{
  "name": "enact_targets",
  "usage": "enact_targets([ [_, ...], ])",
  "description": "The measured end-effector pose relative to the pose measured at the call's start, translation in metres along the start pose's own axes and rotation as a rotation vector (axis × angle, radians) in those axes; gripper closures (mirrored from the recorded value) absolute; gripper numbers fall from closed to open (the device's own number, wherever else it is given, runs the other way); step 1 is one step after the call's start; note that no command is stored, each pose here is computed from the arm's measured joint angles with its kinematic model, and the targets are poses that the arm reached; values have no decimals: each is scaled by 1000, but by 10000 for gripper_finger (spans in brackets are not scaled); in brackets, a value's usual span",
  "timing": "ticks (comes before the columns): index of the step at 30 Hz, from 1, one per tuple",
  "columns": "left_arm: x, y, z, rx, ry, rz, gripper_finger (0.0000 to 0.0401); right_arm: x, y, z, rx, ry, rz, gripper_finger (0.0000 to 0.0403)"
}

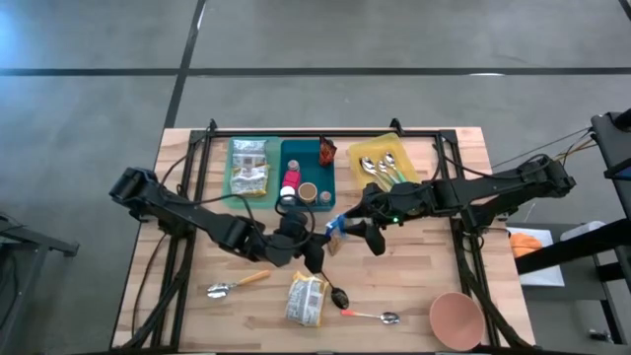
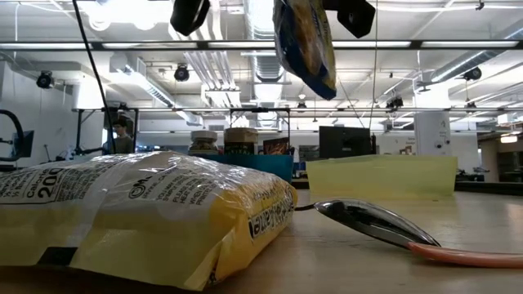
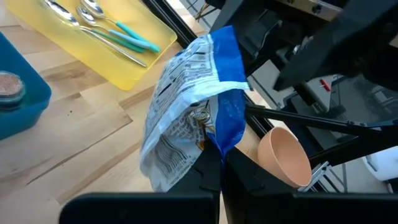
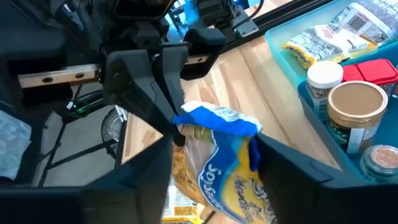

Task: Pick & Place Food Item
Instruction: Put the blue noodle pack into the green bin

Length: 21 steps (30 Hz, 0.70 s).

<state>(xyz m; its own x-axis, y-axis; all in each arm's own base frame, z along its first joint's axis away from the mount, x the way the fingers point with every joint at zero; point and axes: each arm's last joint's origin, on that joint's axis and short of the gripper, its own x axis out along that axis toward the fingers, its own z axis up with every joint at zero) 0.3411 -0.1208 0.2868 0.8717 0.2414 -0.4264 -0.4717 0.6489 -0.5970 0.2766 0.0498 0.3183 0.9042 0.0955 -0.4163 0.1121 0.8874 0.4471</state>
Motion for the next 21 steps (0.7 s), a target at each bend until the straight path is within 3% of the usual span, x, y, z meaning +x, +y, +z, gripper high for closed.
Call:
enact_targets([
  [4,-9,2,5,8,8,16,400,-1,0,1,7,-4,0,131],
  [8,-23,6,15,18,1,51,401,-1,0,1,22,-5,-2,100],
  [14,-49,17,29,-10,9,127,401,-2,-2,-2,5,25,-21,92],
  [21,-79,41,40,-31,55,291,401,-3,-2,-13,-72,152,11,92],
])
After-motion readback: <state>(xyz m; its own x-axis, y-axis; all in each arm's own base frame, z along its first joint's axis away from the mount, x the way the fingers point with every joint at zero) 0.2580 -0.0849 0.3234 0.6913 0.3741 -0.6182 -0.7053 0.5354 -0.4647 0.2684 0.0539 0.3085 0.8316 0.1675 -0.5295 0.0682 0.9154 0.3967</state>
